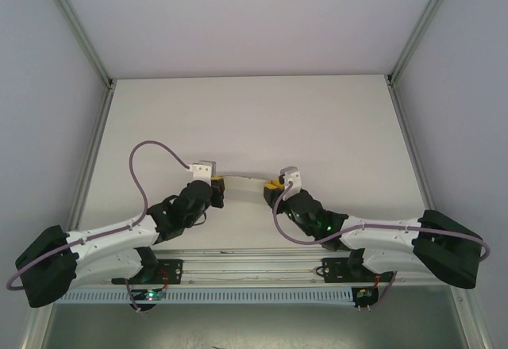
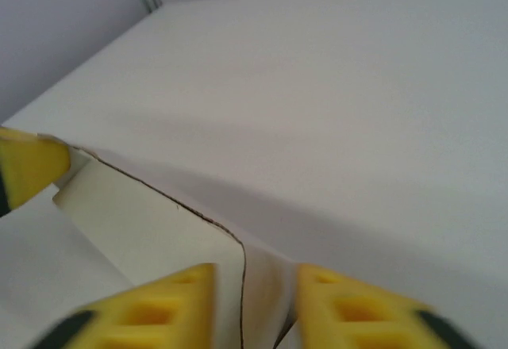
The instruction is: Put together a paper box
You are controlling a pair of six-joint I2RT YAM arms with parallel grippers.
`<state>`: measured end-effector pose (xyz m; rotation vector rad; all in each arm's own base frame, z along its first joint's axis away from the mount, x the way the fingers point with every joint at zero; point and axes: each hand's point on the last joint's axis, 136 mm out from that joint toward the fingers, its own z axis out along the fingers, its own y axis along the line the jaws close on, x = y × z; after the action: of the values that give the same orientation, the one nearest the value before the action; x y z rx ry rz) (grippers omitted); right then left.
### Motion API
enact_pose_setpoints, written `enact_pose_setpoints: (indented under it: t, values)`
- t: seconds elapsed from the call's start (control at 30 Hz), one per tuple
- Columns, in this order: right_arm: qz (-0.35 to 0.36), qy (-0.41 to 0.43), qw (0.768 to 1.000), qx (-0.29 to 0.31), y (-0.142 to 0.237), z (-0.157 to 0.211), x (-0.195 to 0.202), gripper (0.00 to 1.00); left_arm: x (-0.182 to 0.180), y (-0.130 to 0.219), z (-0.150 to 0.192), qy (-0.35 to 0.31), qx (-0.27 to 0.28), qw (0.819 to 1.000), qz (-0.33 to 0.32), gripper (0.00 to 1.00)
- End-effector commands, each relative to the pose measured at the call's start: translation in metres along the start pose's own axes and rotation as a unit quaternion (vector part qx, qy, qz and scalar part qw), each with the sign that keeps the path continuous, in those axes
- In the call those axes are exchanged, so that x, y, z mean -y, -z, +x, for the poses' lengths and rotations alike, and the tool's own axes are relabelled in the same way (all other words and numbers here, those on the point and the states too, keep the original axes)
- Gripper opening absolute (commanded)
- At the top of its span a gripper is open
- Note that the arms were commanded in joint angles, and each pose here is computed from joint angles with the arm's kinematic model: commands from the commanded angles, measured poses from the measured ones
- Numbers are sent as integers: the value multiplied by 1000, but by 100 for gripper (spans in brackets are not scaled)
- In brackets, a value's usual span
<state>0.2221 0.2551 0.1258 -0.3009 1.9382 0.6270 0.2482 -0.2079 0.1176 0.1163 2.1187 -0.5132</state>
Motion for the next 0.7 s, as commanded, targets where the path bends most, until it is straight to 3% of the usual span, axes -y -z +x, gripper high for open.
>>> enact_pose_setpoints:
  t: [0.0,0.07,0.13,0.2,0.4,0.67]
  values:
    - [17,-39,998,-37,7,1,1,51,-27,6,73,-46,-122,991,-30,0]
    - [36,-77,996,-22,11,-9,11,65,-28,6,73,-45,-119,991,-31,0]
    - [40,-122,992,-10,14,-19,18,86,-28,6,72,-46,-118,991,-35,0]
    - [39,-140,989,-4,15,-30,22,98,-27,5,70,-47,-117,991,-35,0]
    - [86,-175,980,-32,5,-43,32,98,-22,3,64,-65,-109,991,-43,0]
    - [151,-210,963,-80,-5,-9,57,98,-20,1,66,-82,-108,989,-51,0]
